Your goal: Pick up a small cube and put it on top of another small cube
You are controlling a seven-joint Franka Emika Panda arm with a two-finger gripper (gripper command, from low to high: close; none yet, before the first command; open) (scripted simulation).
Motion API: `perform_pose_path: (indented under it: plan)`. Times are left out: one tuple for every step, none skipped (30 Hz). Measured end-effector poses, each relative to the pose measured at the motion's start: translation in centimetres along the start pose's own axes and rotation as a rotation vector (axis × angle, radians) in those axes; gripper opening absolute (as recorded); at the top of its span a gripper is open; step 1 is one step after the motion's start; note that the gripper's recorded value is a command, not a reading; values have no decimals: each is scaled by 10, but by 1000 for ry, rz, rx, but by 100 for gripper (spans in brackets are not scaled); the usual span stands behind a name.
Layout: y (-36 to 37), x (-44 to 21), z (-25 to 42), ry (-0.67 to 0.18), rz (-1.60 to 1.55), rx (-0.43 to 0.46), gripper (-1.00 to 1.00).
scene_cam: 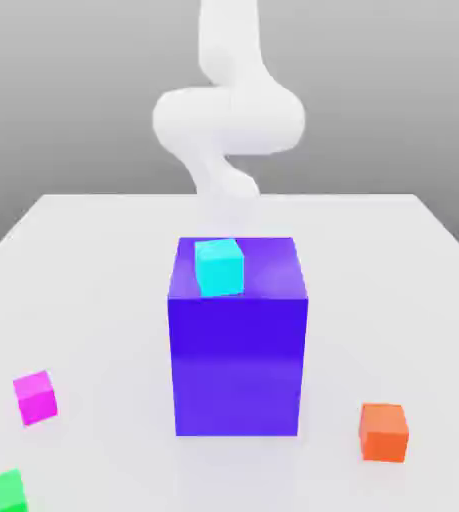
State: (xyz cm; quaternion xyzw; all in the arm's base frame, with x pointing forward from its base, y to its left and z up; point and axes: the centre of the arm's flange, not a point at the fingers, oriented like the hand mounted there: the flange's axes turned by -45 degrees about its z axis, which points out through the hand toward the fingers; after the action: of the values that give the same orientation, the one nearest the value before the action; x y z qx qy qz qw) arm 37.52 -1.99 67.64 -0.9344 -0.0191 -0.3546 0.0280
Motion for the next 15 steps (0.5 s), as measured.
perform_pose_path:
  plan:
    - [9,-2,19,-31,-11,27,0]
    - [17,-5,37,-59,-22,53,0]
    - [25,-8,55,-86,-32,77,0]
    - [33,-12,73,-112,-42,100,0]
    - [40,-16,90,-137,-51,123,0]
    - [47,-22,107,-160,-59,144,0]
    - [53,-28,124,-183,-67,165,0]
    - [60,-34,140,-205,-75,184,0]
    - [66,-42,156,-227,-83,202,0]
    - [72,-50,172,-247,-90,219,0]
    - [78,-58,187,-267,-97,235,0]
    - [84,-67,202,-286,-104,251,0]
    - [90,-76,216,-305,-111,264,0]
    - [96,-86,230,-323,-117,277,0]
    - [101,-96,243,-341,-125,288,0]
